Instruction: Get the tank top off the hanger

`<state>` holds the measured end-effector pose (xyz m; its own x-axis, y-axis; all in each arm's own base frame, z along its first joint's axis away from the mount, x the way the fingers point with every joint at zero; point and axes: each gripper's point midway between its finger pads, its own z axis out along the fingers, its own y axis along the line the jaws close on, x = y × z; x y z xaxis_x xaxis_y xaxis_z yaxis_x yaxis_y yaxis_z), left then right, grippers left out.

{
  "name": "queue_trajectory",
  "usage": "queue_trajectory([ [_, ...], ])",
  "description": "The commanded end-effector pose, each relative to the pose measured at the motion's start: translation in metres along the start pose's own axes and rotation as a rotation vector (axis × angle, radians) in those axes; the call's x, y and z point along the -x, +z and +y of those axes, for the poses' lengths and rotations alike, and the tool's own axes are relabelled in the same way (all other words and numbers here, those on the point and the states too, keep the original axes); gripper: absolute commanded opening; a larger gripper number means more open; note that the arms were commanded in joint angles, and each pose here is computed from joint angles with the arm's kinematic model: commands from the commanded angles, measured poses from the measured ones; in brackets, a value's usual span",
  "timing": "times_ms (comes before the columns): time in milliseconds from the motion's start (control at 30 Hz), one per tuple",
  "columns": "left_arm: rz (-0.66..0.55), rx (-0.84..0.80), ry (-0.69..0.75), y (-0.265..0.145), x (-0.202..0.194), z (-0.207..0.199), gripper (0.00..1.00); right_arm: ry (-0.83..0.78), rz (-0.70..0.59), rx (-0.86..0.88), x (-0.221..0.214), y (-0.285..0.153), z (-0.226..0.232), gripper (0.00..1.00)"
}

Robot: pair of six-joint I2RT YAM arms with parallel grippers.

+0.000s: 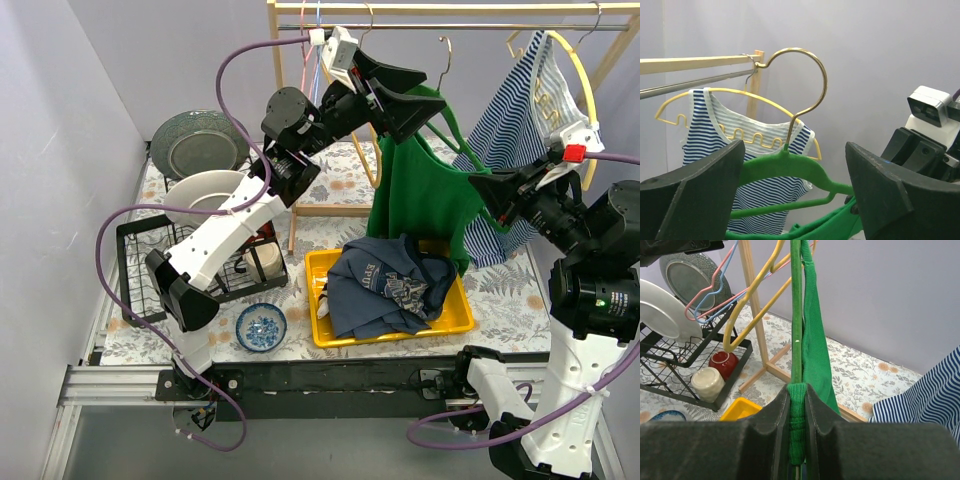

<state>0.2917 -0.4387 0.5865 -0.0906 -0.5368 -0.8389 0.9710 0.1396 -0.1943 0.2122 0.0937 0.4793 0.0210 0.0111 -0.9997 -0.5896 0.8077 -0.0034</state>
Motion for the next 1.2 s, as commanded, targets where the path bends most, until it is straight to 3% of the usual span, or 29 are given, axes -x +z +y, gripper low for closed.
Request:
queue_trajectory([
  [0,-0.070,0.012,0.049,-0.003,0.027,-0.008,0.83,-0.078,-0.068,0.029,0.021,-0.002,0.008,0.01],
  [200,-0.073,0.007,0.056,0.005,0.025,-0.003,0.75,-0.079,-0.073,0.063,0.023,-0.002,0.014,0.01],
  [300,-0.062,0.006,0.055,0.008,0.021,-0.001,0.65,-0.075,-0.067,0.066,0.021,-0.001,0.014,0.01],
  [533,-0.048,0.019,0.046,0.009,0.011,0.006,0.62,-0.068,-0.062,0.072,0.021,0.000,0.014,0.01],
  [667,-0.053,0.020,0.044,0.010,0.010,0.007,0.49,-0.062,-0.057,0.089,0.021,0.001,0.016,0.01],
  [933,-0.087,-0.003,0.012,0.018,0.020,0.003,0.06,-0.051,-0.039,0.058,0.018,0.005,0.007,0.01],
  [1000,-0.091,0.003,0.004,0.019,0.018,0.006,0.00,-0.045,-0.041,0.029,0.020,0.005,0.003,0.01],
  [1100,-0.117,0.042,0.000,0.018,0.022,0.012,0.00,-0.023,-0.054,-0.013,0.027,0.002,0.000,0.05],
  [1167,-0.133,0.065,0.007,0.017,0.026,0.015,0.00,0.009,-0.077,-0.027,0.039,-0.001,0.002,0.17],
])
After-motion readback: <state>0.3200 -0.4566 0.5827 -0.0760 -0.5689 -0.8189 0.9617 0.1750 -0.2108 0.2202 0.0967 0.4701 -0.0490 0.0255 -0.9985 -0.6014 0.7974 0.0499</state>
